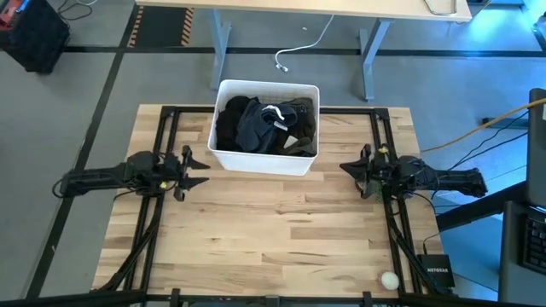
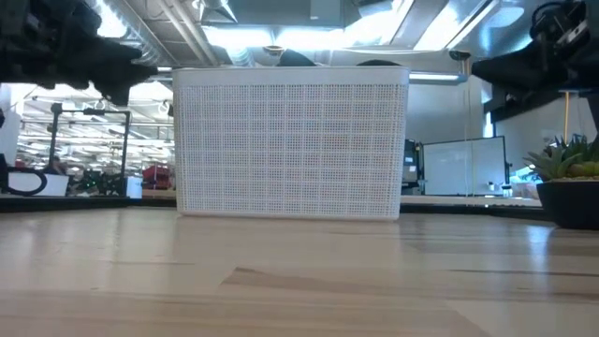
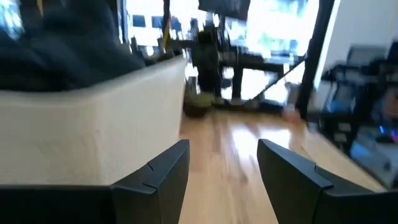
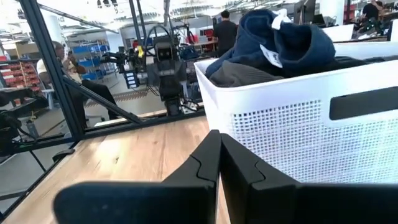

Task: Sort clothes
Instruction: Return to Home Position

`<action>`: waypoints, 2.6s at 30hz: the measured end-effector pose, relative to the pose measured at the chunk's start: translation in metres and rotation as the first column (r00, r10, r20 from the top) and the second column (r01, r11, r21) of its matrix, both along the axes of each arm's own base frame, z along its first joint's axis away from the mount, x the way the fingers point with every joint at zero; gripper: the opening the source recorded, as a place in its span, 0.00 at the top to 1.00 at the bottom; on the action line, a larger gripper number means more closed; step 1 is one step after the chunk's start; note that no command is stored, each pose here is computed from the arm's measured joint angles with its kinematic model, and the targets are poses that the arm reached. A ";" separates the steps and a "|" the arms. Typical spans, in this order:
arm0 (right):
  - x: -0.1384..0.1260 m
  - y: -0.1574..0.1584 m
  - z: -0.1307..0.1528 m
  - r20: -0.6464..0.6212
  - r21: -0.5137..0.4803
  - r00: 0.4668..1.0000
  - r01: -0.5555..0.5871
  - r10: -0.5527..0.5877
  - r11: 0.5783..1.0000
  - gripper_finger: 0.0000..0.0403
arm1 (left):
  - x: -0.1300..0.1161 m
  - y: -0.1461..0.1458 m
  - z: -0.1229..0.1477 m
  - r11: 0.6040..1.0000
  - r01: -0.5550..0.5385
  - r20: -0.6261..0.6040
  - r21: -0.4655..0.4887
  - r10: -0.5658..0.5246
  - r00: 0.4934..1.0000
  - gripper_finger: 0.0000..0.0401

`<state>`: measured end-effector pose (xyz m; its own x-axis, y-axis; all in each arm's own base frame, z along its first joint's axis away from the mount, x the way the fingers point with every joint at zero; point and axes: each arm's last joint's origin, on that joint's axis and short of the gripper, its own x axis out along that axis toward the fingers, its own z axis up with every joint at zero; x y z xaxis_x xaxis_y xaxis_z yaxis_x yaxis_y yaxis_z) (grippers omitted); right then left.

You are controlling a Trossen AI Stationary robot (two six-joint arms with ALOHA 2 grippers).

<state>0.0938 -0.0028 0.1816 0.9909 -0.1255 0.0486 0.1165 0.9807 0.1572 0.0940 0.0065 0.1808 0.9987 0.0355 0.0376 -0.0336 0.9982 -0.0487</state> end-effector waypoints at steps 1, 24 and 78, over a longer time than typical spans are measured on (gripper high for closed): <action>0.001 0.000 -0.002 -0.002 0.000 1.000 0.000 0.000 1.000 0.96 | 0.001 0.000 -0.003 1.000 0.004 -0.022 -0.002 -0.004 1.000 0.54; 0.004 0.000 -0.013 -0.029 -0.046 1.000 0.009 -0.010 0.999 0.96 | 0.000 0.002 -0.010 0.998 -0.068 -0.107 -0.018 0.066 0.992 0.54; 0.004 0.000 -0.014 -0.030 -0.046 1.000 0.008 -0.009 0.999 0.96 | 0.000 0.002 -0.010 0.998 -0.068 -0.111 -0.018 0.066 0.992 0.54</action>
<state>0.0981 -0.0029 0.1679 0.9909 -0.1320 0.0248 0.1286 0.9857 0.1089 0.0939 0.0086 0.1703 0.9921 0.1018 -0.0737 -0.1065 0.9923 -0.0626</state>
